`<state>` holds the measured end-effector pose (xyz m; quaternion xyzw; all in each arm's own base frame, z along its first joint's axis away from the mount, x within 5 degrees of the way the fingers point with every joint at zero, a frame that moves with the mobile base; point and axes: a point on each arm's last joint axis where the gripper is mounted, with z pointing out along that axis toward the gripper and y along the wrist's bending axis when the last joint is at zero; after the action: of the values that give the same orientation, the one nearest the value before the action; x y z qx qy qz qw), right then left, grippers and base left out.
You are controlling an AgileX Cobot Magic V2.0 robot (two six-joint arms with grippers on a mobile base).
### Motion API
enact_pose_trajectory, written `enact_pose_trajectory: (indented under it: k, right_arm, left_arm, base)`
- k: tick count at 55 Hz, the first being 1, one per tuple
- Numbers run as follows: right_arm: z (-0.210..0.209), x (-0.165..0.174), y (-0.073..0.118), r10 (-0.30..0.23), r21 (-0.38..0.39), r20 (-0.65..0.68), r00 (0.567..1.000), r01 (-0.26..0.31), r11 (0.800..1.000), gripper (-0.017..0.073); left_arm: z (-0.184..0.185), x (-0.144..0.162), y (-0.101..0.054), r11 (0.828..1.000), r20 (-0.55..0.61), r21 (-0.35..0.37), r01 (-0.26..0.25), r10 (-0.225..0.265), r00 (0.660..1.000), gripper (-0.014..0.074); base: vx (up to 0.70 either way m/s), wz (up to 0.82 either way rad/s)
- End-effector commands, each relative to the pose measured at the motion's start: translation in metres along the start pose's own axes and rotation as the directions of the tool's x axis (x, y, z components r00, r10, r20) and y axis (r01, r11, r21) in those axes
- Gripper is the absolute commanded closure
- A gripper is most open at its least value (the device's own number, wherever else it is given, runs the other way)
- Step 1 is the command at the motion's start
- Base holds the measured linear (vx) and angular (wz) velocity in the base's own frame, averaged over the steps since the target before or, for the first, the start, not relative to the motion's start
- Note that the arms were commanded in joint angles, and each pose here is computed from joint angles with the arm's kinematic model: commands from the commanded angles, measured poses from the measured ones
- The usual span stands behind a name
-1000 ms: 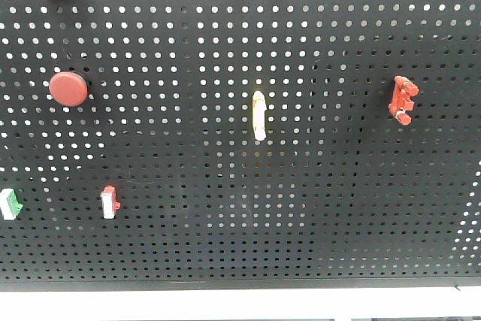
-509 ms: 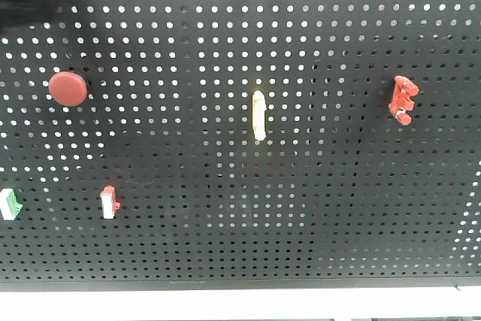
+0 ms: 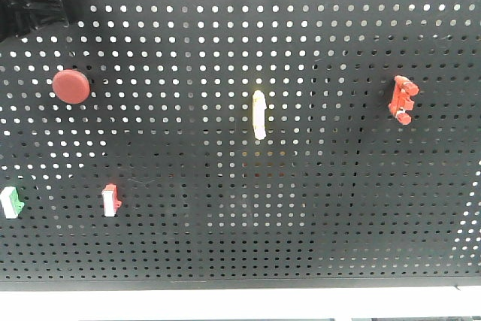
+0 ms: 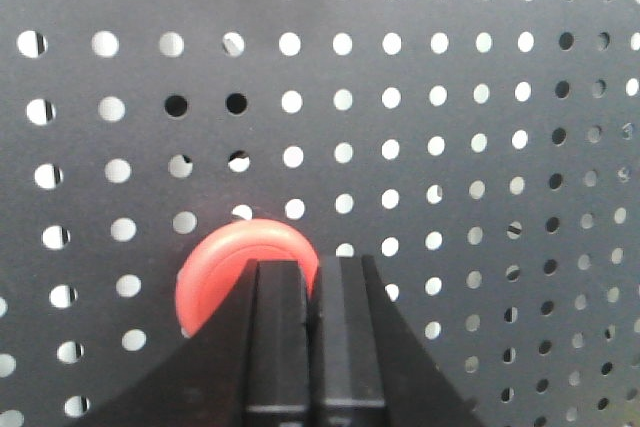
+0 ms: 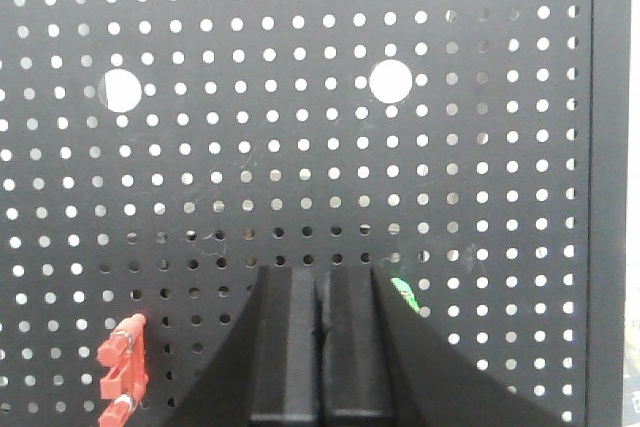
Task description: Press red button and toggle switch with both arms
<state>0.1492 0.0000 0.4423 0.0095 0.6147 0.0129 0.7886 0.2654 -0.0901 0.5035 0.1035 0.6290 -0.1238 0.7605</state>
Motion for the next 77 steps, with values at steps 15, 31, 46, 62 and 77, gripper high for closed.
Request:
enact_pose_trajectory:
  k: [15, 31, 46, 62, 77]
  right_arm:
    - [-0.001, -0.02, 0.001, -0.008, -0.009, 0.121, 0.993, 0.01, 1.0, 0.0559]
    - [0.0, -0.019, 0.003, 0.028, -0.023, 0.116, 0.993, -0.025, 0.999, 0.0559]
    - [0.03, -0.017, 0.064, -0.021, -0.339, 0.134, 0.991, 0.066, 0.939, 0.0559]
    - [0.083, -0.046, 0.148, 0.023, -0.546, 0.145, 0.989, 0.061, 0.836, 0.0559]
    - [0.112, -0.052, 0.202, 0.024, -0.612, 0.123, 0.992, 0.057, 0.789, 0.0559]
  left_arm:
    - [-0.054, -0.047, -0.003, 1.0, 0.046, 0.012, 0.011, -0.012, 0.999, 0.0591]
    - [-0.102, -0.065, 0.005, 0.997, 0.104, -0.048, -0.068, 0.073, 0.992, 0.0591]
    - [-0.127, -0.034, 0.012, 0.995, 0.051, -0.096, -0.016, 0.021, 0.998, 0.0591]
    - [-0.135, -0.029, 0.012, 0.995, 0.039, -0.097, -0.009, 0.013, 0.999, 0.0591]
    - [-0.135, -0.029, 0.012, 0.995, 0.04, -0.097, -0.009, 0.013, 0.999, 0.0591]
  base:
    - [0.0, 0.0]
    - [0.0, 0.0]
    - [0.0, 0.0]
    - [0.0, 0.0]
    - [0.0, 0.0]
